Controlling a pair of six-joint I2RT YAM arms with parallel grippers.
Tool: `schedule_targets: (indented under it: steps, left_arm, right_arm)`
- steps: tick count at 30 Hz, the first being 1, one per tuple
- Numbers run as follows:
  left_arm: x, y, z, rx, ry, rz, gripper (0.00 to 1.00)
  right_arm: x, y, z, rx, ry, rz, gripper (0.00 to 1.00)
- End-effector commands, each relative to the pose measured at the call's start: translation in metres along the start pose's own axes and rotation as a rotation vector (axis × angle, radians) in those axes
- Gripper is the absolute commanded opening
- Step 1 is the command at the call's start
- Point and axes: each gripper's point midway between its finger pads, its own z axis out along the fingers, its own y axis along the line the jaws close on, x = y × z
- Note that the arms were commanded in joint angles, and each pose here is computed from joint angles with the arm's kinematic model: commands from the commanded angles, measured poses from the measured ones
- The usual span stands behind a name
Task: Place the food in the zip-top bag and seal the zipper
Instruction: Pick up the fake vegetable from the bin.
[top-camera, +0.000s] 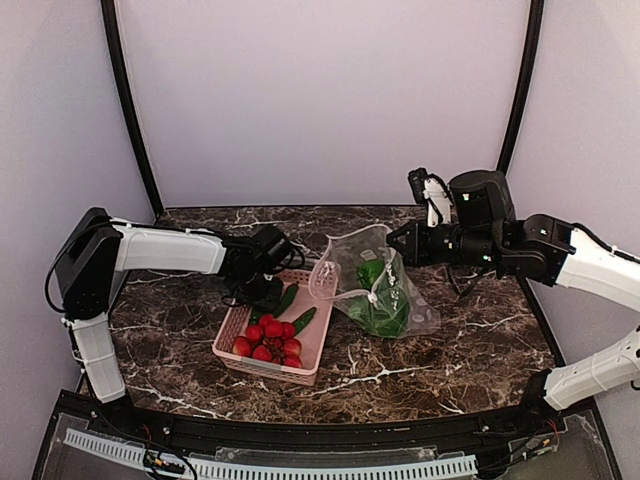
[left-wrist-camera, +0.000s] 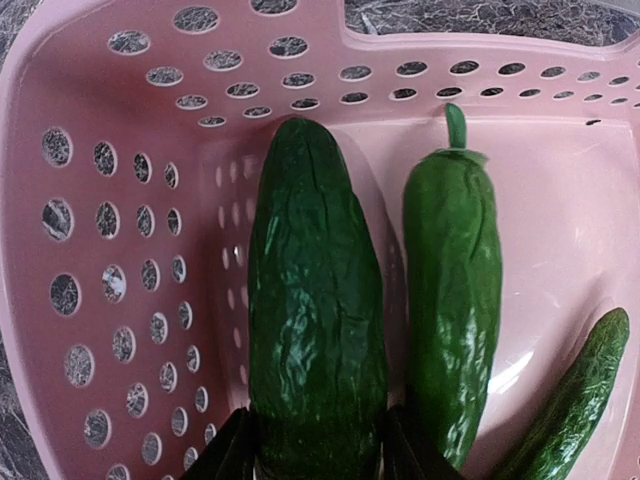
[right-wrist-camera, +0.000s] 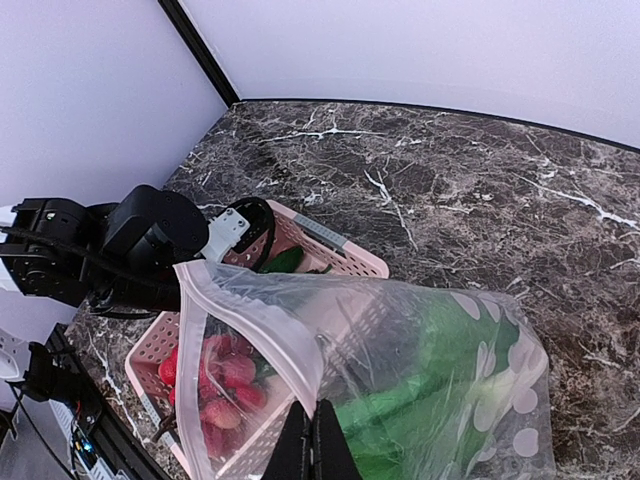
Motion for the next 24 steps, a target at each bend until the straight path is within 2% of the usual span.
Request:
schedule_targets:
  steps: [1, 6, 10, 15, 24]
  left_arm:
    - [0.017, 0.004, 0.01, -0.038, 0.064, 0.026, 0.43]
    - [0.02, 0.003, 0.015, -0.039, 0.078, 0.024, 0.44]
    - [0.02, 0.002, 0.017, -0.041, 0.081, 0.029, 0.5]
    - [0.022, 0.001, 0.022, -0.047, 0.094, 0.035, 0.51]
    - [0.005, 0.001, 0.003, -0.042, 0.042, 0.029, 0.38]
  right_arm:
    - [-0.01, 0.0, -0.006, -0.008, -0.049, 0.021, 0.0]
    - [-0.011, 0.0, -0.008, -0.011, -0.052, 0.022, 0.0]
    - [-0.009, -0.001, -0.008, -0.012, -0.05, 0.024, 0.0]
    - [-0.01, -0.001, -0.01, -0.01, -0.055, 0.027, 0.0]
    - [-0.01, -0.001, -0.01, -0.01, -0.055, 0.028, 0.0]
